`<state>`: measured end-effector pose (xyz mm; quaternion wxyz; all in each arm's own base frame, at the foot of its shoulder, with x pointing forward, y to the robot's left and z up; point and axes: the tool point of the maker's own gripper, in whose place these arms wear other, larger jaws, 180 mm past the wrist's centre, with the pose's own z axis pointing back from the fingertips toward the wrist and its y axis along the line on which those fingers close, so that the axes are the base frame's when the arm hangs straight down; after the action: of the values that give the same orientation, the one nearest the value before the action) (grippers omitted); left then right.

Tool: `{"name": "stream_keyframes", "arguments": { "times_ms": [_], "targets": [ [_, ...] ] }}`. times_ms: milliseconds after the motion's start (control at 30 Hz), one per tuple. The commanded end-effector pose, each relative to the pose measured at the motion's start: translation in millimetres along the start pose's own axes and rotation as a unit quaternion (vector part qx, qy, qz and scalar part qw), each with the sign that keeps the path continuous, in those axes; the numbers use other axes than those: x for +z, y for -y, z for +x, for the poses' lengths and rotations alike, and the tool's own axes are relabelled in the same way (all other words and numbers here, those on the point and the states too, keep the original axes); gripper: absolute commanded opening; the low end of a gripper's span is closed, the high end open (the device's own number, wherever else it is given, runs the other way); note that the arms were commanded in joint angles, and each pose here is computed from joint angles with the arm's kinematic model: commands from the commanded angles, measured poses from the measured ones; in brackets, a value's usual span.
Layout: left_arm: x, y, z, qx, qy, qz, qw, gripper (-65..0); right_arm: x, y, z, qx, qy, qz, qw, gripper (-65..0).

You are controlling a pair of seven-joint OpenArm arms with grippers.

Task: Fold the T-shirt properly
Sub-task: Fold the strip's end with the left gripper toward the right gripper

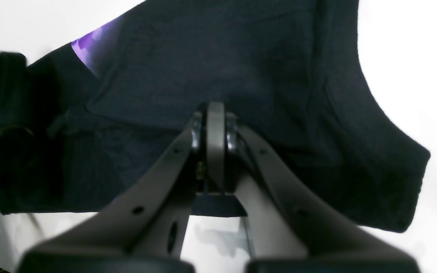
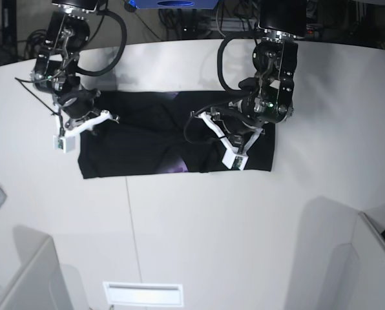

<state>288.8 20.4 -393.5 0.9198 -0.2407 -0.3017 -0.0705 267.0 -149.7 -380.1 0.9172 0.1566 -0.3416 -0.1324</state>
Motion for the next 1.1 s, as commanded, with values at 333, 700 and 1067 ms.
{"name": "stream_keyframes", "arguments": {
  "times_ms": [333, 700, 1067],
  "targets": [
    [2.8, 4.0, 18.0, -0.002, 0.027, -0.009, 1.000, -65.0, 2.6, -4.2, 13.9, 0.005, 0.023, 0.008, 0.9997, -65.0],
    [2.1, 6.9, 28.7, -0.010, 0.036, -0.011, 0.999, -65.0, 2.5, -4.4, 14.6, 0.005, 0.023, 0.008, 0.9997, -65.0],
    [1.9, 7.8, 27.5, -0.010, 0.033, -0.013, 0.999, -65.0, 2.5, -4.7, 15.2, 0.006, 0.024, 0.009, 0.9997, -65.0]
  ]
}}
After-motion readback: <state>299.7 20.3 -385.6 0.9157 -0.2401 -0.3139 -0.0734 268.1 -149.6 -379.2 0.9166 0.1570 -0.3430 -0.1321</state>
